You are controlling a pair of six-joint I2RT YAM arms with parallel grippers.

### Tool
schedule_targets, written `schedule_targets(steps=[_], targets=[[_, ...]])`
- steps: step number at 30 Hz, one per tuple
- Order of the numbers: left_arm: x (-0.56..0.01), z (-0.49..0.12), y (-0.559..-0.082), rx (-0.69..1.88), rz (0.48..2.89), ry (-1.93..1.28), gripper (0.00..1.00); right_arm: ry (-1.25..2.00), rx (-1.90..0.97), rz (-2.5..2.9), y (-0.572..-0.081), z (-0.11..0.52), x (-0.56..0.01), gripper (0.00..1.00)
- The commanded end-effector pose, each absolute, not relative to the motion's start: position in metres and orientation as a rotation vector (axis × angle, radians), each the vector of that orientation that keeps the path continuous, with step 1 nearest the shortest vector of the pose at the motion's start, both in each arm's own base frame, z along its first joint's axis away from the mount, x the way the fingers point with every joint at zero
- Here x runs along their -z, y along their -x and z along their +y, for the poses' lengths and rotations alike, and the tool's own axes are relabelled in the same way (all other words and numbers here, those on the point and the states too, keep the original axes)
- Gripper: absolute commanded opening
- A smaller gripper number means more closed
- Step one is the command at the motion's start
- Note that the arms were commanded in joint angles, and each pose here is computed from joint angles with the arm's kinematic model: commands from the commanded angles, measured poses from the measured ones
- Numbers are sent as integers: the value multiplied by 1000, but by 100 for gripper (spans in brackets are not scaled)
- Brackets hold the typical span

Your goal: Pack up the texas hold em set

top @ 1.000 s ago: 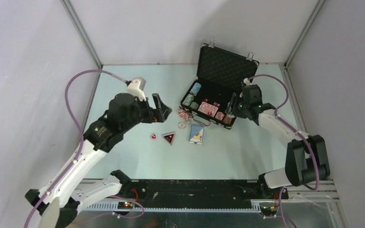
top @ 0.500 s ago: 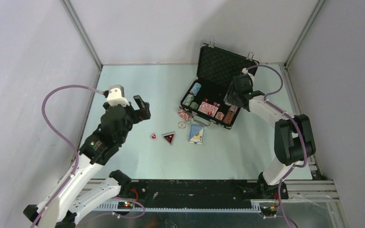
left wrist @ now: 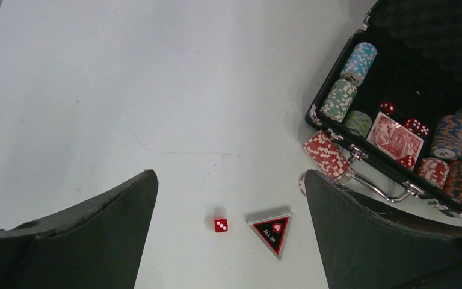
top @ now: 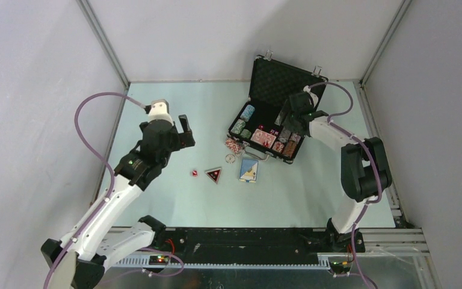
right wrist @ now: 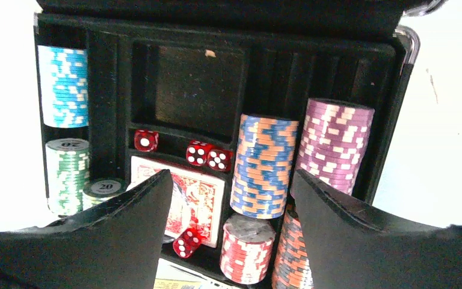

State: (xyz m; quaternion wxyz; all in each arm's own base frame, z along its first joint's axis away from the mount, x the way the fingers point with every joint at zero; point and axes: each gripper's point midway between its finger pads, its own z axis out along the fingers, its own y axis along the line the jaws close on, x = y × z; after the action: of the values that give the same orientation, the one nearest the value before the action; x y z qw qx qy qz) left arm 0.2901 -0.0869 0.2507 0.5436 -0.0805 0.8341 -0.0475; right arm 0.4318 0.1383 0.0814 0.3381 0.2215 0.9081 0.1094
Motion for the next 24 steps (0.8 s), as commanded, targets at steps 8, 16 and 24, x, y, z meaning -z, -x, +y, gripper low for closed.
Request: schedule_targets(steps=[8, 16, 24], targets=[[-256, -105, -284, 239, 2029, 149, 100, -201, -380, 2251, -437, 184, -147, 77], [-245, -106, -268, 301, 2055, 183, 100, 329, -700, 2250, -392, 262, -157, 71], [-229, -109, -258, 344, 2086, 160, 100, 560, -726, 2278, -371, 307, -143, 69]])
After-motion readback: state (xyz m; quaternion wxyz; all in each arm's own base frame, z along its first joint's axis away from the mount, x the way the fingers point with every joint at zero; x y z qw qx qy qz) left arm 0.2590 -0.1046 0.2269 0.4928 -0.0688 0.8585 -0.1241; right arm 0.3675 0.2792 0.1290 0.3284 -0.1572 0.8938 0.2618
